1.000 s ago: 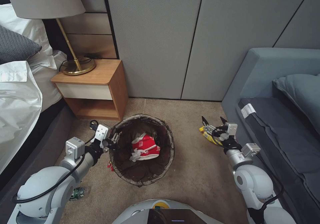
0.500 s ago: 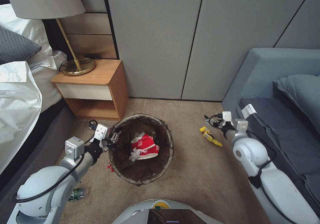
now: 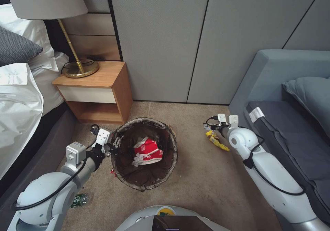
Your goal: Pick up the trash bin, then pick up the garbage from the floor and place it into the trash bin.
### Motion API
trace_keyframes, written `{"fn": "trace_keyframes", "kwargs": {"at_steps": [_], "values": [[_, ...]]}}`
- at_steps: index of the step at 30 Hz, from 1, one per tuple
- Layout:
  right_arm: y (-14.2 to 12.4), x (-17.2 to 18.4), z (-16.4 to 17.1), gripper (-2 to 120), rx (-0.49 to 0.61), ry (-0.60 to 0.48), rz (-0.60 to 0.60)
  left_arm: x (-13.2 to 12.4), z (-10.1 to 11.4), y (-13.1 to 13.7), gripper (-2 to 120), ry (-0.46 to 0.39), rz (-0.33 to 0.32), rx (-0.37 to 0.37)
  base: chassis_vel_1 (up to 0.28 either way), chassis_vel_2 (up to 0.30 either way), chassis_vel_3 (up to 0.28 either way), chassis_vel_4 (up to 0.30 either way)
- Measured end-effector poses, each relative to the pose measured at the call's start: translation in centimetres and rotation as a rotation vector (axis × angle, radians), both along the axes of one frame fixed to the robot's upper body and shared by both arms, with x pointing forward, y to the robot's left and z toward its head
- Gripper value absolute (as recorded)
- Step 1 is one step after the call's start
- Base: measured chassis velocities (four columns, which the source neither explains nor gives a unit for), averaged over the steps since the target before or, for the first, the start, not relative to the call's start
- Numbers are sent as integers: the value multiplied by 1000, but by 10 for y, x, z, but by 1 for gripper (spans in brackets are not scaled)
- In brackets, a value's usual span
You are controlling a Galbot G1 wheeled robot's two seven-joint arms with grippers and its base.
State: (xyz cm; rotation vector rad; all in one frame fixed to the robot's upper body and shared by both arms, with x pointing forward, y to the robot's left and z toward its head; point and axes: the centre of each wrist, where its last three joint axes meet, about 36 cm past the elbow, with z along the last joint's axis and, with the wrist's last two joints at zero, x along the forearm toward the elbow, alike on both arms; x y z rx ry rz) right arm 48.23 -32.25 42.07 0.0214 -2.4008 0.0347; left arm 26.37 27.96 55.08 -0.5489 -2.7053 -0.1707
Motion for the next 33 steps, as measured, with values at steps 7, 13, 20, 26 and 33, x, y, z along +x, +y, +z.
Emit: {"fn": "trace_keyframes", "kwargs": {"at_steps": [7,13,20,26,33], "values": [[-13,11,-45,100,-104,89,-37,2,-2,3,0,5,4,4,0,0,0,0],[-27,9,-72,100,-169,134,-60,3,-3,3,0,7,5,2,0,0,0,0],[-39,6,-95,100,-186,156,-69,4,-4,3,0,9,4,0,0,0,0,0],[-40,13,-120,100,-193,190,-70,4,-4,3,0,11,1,2,0,0,0,0],[-38,22,-135,100,-197,213,-66,4,-3,4,0,11,-1,7,0,0,0,0]]}}
